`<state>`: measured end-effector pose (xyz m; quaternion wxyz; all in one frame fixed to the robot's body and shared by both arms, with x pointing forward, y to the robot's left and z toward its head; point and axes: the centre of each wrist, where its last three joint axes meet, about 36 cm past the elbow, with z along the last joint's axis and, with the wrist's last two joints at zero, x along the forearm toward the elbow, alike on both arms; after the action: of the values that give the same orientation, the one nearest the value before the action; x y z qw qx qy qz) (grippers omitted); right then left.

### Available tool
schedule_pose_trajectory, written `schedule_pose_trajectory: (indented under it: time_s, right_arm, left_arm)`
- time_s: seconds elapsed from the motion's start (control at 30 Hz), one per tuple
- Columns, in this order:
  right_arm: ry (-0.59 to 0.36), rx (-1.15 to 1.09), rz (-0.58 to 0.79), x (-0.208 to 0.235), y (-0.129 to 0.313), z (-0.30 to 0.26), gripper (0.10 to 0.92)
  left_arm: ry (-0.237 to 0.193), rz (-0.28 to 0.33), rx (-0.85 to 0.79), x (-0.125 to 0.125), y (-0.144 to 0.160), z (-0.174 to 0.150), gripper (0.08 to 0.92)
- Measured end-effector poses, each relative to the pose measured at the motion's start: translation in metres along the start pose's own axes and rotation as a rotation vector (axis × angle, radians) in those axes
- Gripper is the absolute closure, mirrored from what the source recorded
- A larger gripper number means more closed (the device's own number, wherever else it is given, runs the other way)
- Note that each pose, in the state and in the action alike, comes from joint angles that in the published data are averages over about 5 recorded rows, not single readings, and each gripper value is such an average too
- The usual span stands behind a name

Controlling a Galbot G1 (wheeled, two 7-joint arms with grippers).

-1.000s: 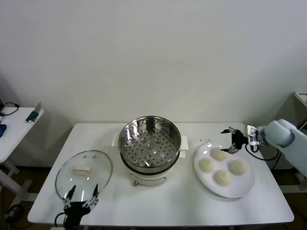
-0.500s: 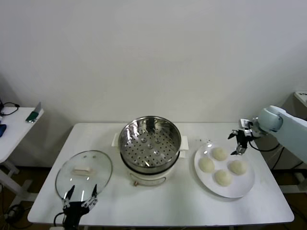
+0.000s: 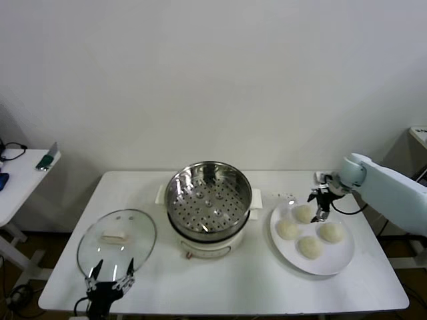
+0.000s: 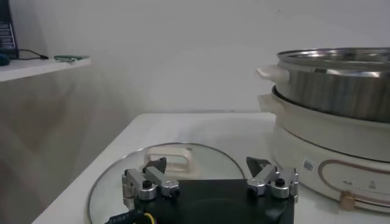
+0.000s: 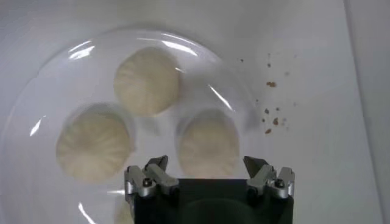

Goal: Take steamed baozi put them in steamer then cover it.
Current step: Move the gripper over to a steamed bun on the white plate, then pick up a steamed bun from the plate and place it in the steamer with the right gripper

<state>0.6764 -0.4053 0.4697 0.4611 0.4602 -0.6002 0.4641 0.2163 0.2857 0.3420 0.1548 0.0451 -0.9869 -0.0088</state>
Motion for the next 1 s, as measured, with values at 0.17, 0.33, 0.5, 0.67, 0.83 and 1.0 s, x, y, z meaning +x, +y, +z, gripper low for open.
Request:
schedule_pose_trajectory:
  time_s: [0.17,0.33,0.5,0.67,0.83,1.0]
  right_arm:
    - [0.007,-0.003,-0.007,-0.009,-0.003,-0.003,0.204]
    - [0.026,-0.003,-0.02,-0.016,-0.004,-0.001,0.223]
    - [0.031,0.001,-0.02,-0.02,-0.006,-0.002,0.24]
    - [0.026,0.015,-0.019,-0.022,-0.008,-0.006,0.278]
    - [0.025,0.039,-0.019,-0.017,-0.011,-0.007,0.306]
    - [0.02,0.088,-0.011,-0.002,-0.015,-0.011,0.313]
  left_arm:
    - [0.002,-0.005,0.001,-0.001,0.001,0.001,0.177]
    - [0.005,-0.006,0.003,-0.001,0.0,0.003,0.177]
    - [0.008,-0.004,0.004,0.0,-0.001,0.003,0.177]
    - [0.008,-0.008,0.004,-0.001,-0.001,0.004,0.177]
    - [0.008,-0.009,0.003,-0.001,-0.002,0.004,0.177]
    - [0.006,-0.005,0.0,-0.001,-0.003,0.004,0.177]
